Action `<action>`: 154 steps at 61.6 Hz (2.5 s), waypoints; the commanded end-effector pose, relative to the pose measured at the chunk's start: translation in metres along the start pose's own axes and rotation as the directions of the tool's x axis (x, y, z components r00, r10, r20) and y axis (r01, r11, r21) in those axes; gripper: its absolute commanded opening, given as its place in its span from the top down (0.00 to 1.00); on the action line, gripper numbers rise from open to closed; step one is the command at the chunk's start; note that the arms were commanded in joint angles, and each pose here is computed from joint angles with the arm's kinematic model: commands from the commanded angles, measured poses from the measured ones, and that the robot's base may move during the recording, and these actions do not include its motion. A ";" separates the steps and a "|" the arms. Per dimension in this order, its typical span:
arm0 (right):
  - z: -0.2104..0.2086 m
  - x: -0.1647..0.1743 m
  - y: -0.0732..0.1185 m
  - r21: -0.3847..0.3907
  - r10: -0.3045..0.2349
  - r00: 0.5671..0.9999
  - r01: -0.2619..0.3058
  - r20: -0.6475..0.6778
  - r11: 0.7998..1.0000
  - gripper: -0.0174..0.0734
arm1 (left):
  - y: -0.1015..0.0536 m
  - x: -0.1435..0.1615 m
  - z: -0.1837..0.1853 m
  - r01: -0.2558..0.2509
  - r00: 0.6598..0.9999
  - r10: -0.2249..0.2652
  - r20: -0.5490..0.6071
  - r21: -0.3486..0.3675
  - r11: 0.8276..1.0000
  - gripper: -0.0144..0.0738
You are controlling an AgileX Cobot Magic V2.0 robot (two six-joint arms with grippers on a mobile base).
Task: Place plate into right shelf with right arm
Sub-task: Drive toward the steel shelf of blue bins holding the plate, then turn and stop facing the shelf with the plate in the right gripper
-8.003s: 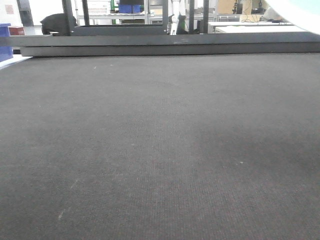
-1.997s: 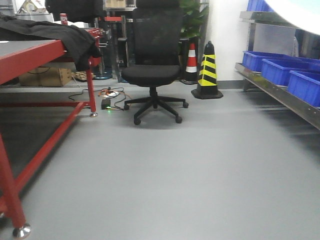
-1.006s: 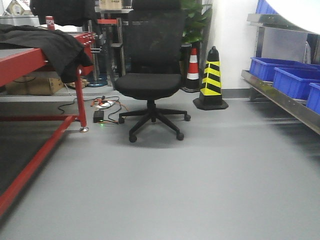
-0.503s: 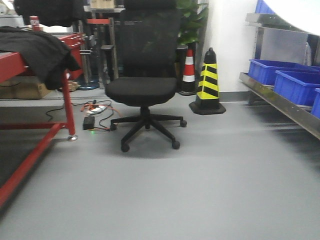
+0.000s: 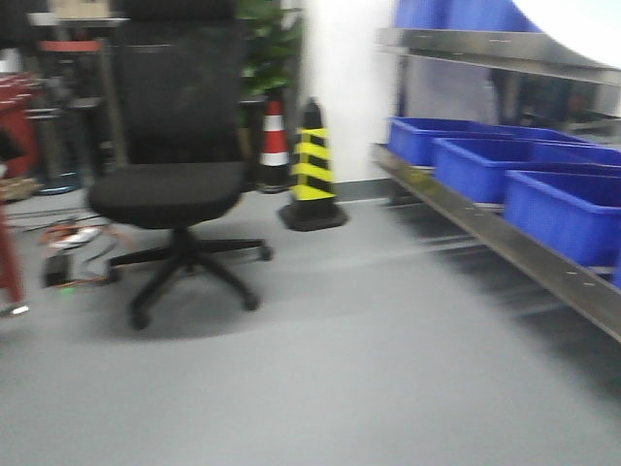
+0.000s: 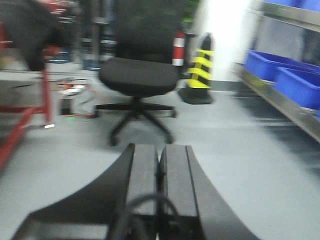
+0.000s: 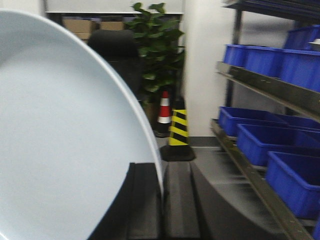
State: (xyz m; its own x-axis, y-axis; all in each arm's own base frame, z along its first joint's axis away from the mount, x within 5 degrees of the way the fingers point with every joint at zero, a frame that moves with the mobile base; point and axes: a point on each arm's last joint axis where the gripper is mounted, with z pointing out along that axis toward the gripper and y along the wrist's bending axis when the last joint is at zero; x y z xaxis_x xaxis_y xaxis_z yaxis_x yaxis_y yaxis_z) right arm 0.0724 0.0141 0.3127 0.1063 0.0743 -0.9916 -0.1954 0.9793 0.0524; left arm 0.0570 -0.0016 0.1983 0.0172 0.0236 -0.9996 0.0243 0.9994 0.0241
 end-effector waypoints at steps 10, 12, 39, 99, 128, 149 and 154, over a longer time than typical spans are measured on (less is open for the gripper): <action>0.000 -0.019 0.000 0.009 0.004 0.992 -0.005 0.126 1.000 0.75 | 0.001 -0.005 -0.001 0.016 0.996 -0.015 0.089 -0.011 1.000 0.98; 0.000 -0.019 0.000 0.009 0.004 0.992 -0.005 0.126 1.000 0.75 | 0.001 -0.005 -0.001 0.016 0.996 -0.015 0.089 -0.011 1.000 0.98; 0.000 -0.019 0.000 0.009 0.004 0.992 -0.005 0.126 1.000 0.75 | 0.001 -0.005 -0.001 0.016 0.996 -0.015 0.089 -0.011 1.000 0.98; 0.000 -0.019 0.000 0.009 0.004 0.992 -0.005 0.126 1.000 0.75 | 0.001 -0.005 -0.001 0.016 0.996 -0.015 0.089 -0.011 1.000 0.98; 0.000 -0.019 0.000 0.009 0.004 0.992 -0.005 0.126 1.000 0.75 | 0.001 -0.005 -0.001 0.016 0.996 -0.015 0.089 -0.011 1.000 0.98; 0.000 -0.019 0.000 0.009 0.004 0.992 -0.005 0.126 1.000 0.75 | 0.001 -0.005 -0.001 0.016 0.996 -0.015 0.089 -0.011 1.000 0.98; 0.000 -0.019 0.000 0.009 0.004 0.992 -0.005 0.126 1.000 0.75 | 0.001 -0.005 -0.001 0.016 0.996 -0.015 0.089 -0.011 1.000 0.98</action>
State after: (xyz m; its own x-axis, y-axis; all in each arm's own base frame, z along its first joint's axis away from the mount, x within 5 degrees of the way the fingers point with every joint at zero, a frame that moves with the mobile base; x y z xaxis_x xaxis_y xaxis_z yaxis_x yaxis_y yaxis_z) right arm 0.0724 0.0141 0.3127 0.1063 0.0743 -0.9916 -0.1954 0.9793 0.0524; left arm 0.0570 -0.0016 0.1983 0.0172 0.0236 -0.9996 0.0243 0.9994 0.0241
